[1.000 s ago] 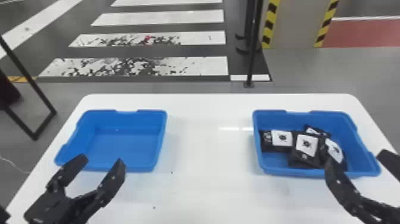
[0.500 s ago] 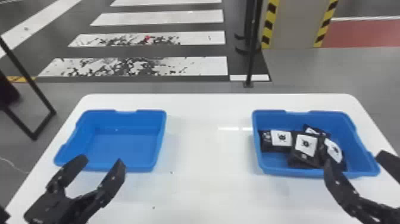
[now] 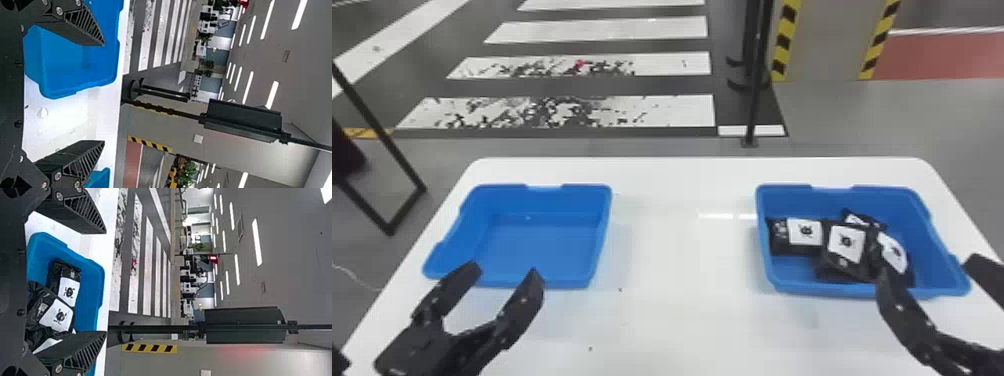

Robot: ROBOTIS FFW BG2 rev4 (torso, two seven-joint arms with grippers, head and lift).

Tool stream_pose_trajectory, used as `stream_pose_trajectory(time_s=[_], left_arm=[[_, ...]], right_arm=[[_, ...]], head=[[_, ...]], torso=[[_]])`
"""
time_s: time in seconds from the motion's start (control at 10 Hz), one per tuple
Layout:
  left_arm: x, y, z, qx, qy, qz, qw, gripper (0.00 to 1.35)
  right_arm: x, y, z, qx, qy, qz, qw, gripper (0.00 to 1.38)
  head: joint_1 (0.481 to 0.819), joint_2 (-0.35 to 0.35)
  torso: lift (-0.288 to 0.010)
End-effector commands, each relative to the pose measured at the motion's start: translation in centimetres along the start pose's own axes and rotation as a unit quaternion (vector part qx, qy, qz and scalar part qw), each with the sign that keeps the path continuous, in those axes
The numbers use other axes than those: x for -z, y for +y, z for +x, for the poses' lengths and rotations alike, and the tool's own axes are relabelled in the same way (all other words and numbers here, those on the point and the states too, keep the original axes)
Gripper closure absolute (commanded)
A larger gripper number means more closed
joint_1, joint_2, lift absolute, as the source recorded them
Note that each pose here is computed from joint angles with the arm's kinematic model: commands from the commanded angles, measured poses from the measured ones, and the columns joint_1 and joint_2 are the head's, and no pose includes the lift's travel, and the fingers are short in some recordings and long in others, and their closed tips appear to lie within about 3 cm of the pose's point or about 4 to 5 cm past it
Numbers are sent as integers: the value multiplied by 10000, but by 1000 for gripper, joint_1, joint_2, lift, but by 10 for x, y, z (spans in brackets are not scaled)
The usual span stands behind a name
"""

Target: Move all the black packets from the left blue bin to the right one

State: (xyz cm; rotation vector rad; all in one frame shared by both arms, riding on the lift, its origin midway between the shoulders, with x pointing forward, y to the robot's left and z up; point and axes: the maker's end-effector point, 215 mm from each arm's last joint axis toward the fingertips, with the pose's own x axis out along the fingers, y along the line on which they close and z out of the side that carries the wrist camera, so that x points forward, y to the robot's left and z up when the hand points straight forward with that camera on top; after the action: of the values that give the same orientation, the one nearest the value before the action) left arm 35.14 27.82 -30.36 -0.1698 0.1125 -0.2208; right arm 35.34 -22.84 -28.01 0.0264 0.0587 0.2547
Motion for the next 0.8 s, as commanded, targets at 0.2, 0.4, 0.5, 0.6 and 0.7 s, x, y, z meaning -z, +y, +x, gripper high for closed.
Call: stream_pose_trajectory(time_s=[0.2,0.4,0.5,0.6,0.7], left_arm=[[1,0,0,-10,6,-23,10000,154],[2,0,-1,-12,18,-26,10000,154],[2,1,-1,-19,29,-24,10000,154],[3,0,-1,-12,29,-31,10000,154],[3,0,-1,-12,29,-31,10000,154]], right_arm=[[0,0,0,0,1,0,10000,113],[1,0,-1,-2,6,22,10000,113],[1,0,-1,-2,6,22,10000,113],[1,0,-1,-2,6,22,10000,113],[1,0,-1,-2,6,22,10000,113]], head=[[695,82],[695,81],[695,81],[695,82],[695,82]], torso=[[-140],[-140],[-140],[-140],[-140]])
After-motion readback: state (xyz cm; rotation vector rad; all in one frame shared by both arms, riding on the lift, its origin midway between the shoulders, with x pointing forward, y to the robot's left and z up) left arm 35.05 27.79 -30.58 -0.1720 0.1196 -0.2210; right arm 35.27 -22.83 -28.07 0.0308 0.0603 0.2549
